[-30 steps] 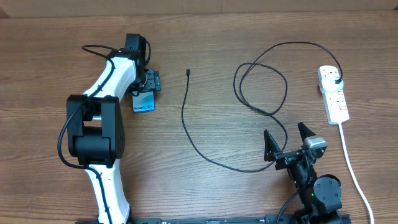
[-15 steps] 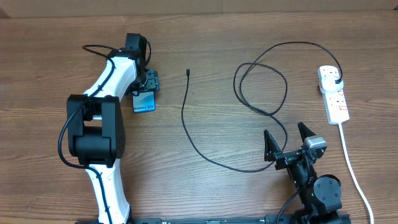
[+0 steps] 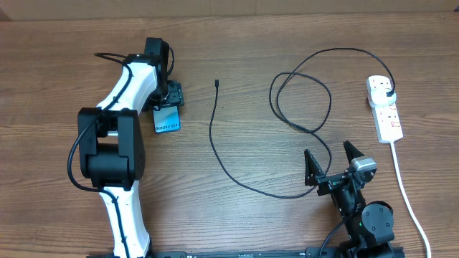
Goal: Plug charger to phone and switch on socket
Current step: 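Close the left gripper on the phone's bottom edge, then lift the phone with the left gripper and tilt it upright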
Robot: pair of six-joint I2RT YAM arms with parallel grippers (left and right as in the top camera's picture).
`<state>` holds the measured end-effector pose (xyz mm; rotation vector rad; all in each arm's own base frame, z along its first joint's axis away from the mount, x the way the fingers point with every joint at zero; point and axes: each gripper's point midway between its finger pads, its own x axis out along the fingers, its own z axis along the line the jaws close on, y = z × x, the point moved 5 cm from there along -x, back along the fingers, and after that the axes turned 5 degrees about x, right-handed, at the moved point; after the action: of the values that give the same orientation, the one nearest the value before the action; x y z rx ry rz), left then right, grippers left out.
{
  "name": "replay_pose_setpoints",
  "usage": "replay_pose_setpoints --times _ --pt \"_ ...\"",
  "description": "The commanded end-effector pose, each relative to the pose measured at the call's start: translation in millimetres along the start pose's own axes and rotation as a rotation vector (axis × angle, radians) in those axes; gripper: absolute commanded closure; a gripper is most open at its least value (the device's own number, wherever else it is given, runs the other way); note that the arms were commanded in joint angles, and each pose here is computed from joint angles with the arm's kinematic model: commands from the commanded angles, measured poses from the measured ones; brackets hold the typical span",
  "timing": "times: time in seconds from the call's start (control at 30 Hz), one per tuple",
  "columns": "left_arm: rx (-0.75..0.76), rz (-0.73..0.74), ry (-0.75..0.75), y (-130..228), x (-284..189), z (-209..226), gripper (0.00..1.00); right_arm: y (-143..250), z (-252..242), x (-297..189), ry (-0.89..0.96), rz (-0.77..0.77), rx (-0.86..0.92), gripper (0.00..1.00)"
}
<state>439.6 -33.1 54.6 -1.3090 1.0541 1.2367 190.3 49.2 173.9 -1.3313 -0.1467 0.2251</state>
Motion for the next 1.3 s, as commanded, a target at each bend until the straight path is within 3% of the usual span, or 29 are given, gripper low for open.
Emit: replay_pose_setpoints --times 0.0,0.33,0.47,0.77,0.9,1.27 --pt "-0.035 0.028 0.057 -6.6 -4.7 -6.7 0.43 2.0 -2.0 0.0 0.007 -0.004 -0.004 0.0" --pt "-0.056 0.03 0.268 -24.4 -78.5 -34.8 0.51 2.0 -2.0 0.0 0.007 -0.004 -0.004 0.0" --pt "-0.047 0.047 0.39 -22.4 -102.5 -57.8 0.59 2.0 -2.0 0.0 0.007 -0.004 -0.004 0.0" --pt "0.004 0.127 0.636 -6.8 -127.6 -102.8 0.94 2.0 -2.0 0.0 0.007 -0.004 -0.004 0.0" --pt "-0.05 0.201 0.685 2.3 -132.6 -108.0 0.96 2.0 -2.0 0.0 0.007 -0.004 -0.004 0.0" --pt "-0.194 0.409 0.589 34.8 -134.1 -97.0 0.96 2.0 -2.0 0.0 0.007 -0.004 -0.004 0.0"
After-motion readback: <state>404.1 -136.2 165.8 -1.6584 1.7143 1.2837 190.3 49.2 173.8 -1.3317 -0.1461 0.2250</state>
